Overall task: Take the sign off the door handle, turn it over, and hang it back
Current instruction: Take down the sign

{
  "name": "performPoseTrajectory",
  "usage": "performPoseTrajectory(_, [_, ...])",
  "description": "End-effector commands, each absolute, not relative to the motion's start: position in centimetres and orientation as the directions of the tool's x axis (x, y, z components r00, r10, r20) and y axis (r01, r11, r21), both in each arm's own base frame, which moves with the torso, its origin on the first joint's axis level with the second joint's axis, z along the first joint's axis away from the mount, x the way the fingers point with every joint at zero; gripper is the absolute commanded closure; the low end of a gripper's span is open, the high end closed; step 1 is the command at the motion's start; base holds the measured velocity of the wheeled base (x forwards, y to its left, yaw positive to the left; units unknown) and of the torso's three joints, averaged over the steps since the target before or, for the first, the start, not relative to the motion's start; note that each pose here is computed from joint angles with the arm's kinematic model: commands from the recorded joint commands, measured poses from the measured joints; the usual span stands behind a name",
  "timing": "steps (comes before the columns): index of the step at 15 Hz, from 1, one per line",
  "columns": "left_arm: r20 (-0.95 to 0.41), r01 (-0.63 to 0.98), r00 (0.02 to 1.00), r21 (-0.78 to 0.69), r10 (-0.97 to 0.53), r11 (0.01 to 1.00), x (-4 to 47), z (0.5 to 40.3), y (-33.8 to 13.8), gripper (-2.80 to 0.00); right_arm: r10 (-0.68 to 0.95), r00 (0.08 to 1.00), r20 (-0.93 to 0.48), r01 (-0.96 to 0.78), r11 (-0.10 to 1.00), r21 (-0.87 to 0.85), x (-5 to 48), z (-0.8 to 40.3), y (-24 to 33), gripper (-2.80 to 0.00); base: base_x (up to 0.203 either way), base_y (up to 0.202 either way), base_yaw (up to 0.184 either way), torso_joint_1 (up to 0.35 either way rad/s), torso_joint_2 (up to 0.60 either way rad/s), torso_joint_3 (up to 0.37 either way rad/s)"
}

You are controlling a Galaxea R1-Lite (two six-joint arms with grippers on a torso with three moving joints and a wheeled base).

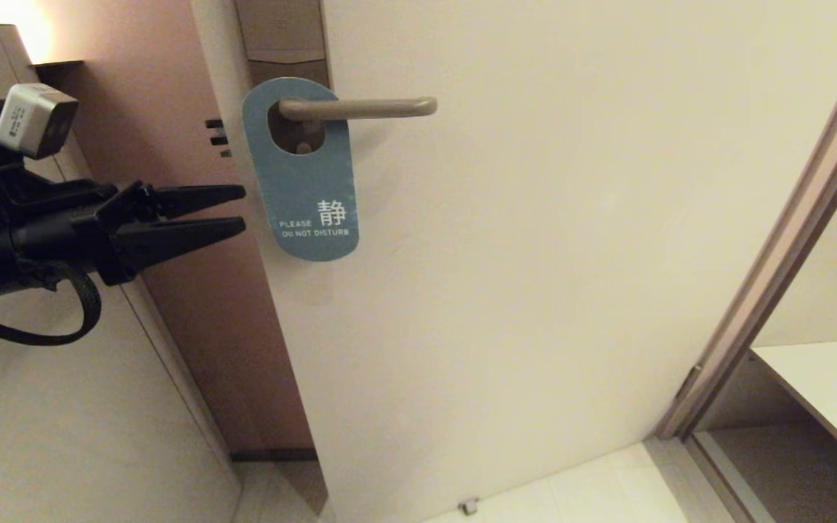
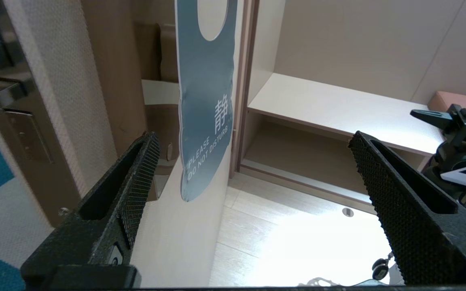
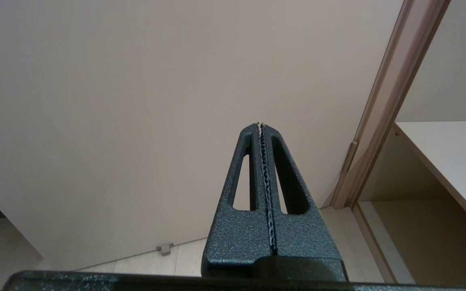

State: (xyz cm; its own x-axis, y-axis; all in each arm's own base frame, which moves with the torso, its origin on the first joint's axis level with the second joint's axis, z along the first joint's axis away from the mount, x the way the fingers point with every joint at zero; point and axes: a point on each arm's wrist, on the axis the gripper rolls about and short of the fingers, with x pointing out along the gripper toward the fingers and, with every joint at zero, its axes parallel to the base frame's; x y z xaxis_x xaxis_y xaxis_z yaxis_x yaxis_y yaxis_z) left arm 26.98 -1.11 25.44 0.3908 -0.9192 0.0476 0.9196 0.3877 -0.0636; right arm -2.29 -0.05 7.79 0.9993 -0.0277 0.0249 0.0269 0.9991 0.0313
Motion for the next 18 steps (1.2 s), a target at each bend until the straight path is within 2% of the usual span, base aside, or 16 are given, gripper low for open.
performPoseTrajectory(1, [0.048,0.925,0.377,-0.063,-0.925,0.374,27.2,25.4,-1.3,-2.8,-0.028,0.999,0.025,0.027,0.999,0.031,-2.3,7.8,-0.1,0.0,0.0,0.0,0.0,0.0,0.0,0.0])
performPoseTrajectory(18, [0.05,0.944,0.328,-0.059,-0.943,0.325,28.7,25.5,-2.8,-2.8,-0.028,0.999,0.025,0.027,0.999,0.031,-2.3,7.8,-0.1,0.0,0.0,0.0,0.0,0.0,0.0,0.0])
